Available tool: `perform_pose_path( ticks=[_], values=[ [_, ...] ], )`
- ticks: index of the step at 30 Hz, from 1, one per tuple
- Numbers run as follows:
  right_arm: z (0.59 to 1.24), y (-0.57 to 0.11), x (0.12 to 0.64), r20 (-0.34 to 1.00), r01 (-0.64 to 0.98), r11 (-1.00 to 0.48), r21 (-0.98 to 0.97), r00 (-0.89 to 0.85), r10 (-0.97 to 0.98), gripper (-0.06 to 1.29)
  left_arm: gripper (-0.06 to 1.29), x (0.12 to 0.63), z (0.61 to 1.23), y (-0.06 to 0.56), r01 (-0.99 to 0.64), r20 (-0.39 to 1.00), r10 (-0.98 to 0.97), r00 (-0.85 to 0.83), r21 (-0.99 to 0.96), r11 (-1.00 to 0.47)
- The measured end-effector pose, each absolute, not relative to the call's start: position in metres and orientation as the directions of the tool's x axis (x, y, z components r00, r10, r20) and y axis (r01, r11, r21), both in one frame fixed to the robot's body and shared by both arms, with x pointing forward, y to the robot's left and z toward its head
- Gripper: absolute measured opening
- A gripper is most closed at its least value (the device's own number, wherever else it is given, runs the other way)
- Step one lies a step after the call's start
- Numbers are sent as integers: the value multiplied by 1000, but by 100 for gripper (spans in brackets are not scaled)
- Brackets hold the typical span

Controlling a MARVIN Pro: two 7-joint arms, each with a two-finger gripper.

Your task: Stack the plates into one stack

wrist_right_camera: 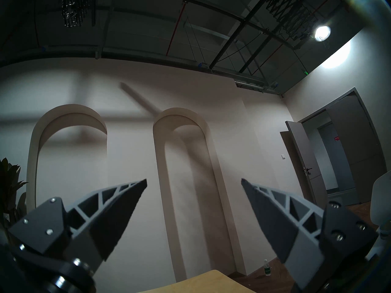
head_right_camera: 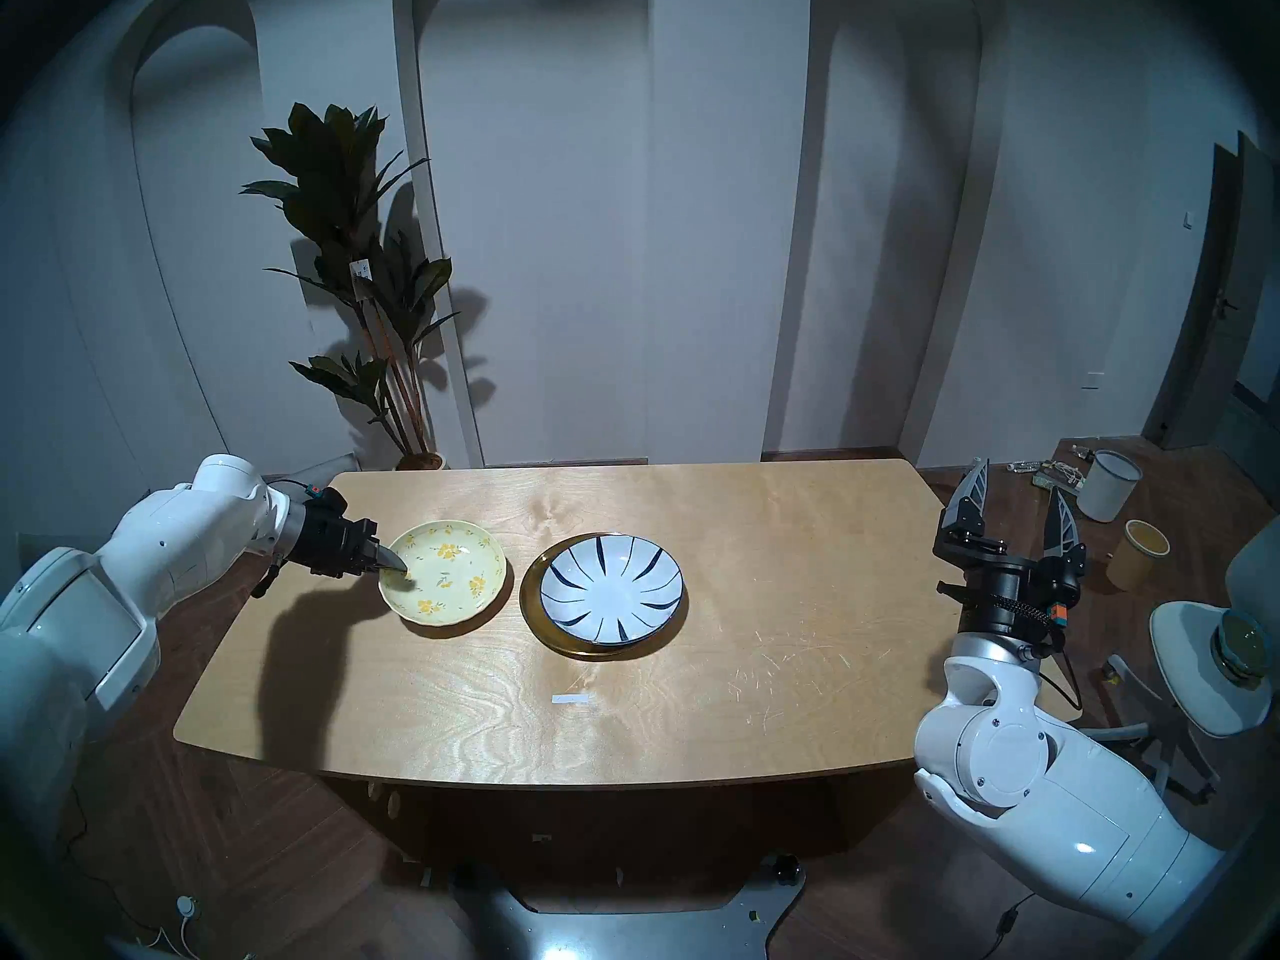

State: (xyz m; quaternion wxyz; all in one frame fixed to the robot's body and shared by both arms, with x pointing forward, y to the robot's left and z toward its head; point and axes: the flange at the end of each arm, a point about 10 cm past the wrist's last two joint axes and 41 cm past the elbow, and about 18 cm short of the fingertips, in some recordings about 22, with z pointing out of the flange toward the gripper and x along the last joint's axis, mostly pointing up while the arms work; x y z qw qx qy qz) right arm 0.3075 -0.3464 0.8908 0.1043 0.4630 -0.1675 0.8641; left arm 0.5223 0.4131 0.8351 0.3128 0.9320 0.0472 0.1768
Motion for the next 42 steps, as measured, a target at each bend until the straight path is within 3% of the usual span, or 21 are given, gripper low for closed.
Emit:
perform_pose_path(
  ticks=[42],
  values=[
    [881, -342, 316, 858, -352, -922, -163, -512, 44, 120, -3, 548, 860, 398, 2, 321, 310, 895, 692, -722]
  ],
)
